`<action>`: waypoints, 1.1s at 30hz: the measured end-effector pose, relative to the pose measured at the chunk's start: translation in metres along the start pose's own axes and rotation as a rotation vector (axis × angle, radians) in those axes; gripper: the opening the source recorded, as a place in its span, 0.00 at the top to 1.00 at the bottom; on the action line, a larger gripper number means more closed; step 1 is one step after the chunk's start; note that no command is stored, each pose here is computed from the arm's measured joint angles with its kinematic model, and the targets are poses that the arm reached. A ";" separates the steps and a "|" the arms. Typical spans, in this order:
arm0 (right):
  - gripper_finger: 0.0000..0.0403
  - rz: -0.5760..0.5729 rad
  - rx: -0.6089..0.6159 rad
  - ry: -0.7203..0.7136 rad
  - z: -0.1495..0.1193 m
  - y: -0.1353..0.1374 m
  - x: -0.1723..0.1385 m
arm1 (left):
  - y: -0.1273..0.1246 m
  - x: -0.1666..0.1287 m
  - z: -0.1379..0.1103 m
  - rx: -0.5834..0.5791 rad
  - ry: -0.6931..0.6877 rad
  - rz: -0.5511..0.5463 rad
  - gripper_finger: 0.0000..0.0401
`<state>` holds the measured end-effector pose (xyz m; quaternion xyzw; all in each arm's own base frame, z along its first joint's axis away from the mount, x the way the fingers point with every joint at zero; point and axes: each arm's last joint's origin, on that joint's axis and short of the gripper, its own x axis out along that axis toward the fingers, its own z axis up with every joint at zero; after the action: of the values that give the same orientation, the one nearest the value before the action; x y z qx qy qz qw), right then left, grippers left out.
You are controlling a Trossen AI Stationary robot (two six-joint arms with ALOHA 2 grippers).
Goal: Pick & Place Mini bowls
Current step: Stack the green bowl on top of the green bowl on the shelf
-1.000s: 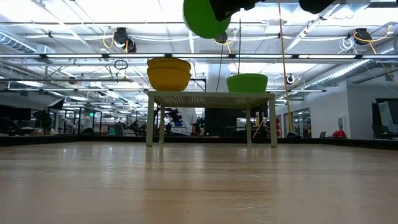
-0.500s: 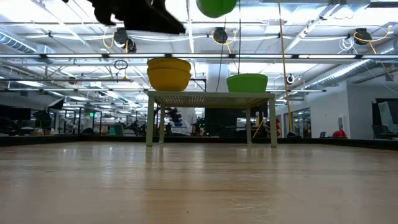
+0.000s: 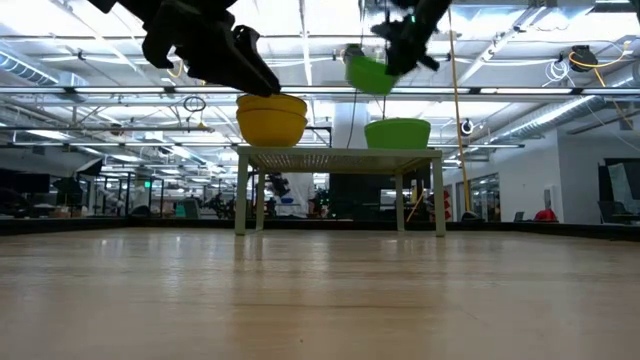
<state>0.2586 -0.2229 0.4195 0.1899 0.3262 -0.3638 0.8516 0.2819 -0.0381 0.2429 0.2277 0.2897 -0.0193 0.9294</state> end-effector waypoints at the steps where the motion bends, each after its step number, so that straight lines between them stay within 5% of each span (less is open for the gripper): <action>1: 1.00 0.011 0.028 0.045 -0.003 -0.007 0.007 | 0.000 0.000 0.000 0.000 0.002 -0.001 0.52; 8: 1.00 0.065 0.074 0.252 -0.016 -0.022 0.040 | 0.000 0.000 -0.001 0.002 0.009 -0.004 0.49; 19: 1.00 0.100 0.075 0.430 -0.032 -0.015 0.040 | -0.001 0.000 -0.004 0.007 0.038 -0.015 0.55; 33: 1.00 0.094 0.051 0.539 -0.060 -0.012 0.067 | -0.001 0.000 -0.004 0.003 0.037 -0.014 0.59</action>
<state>0.2601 -0.2306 0.3290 0.3161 0.5227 -0.2683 0.7449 0.2797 -0.0378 0.2397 0.2273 0.3083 -0.0221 0.9235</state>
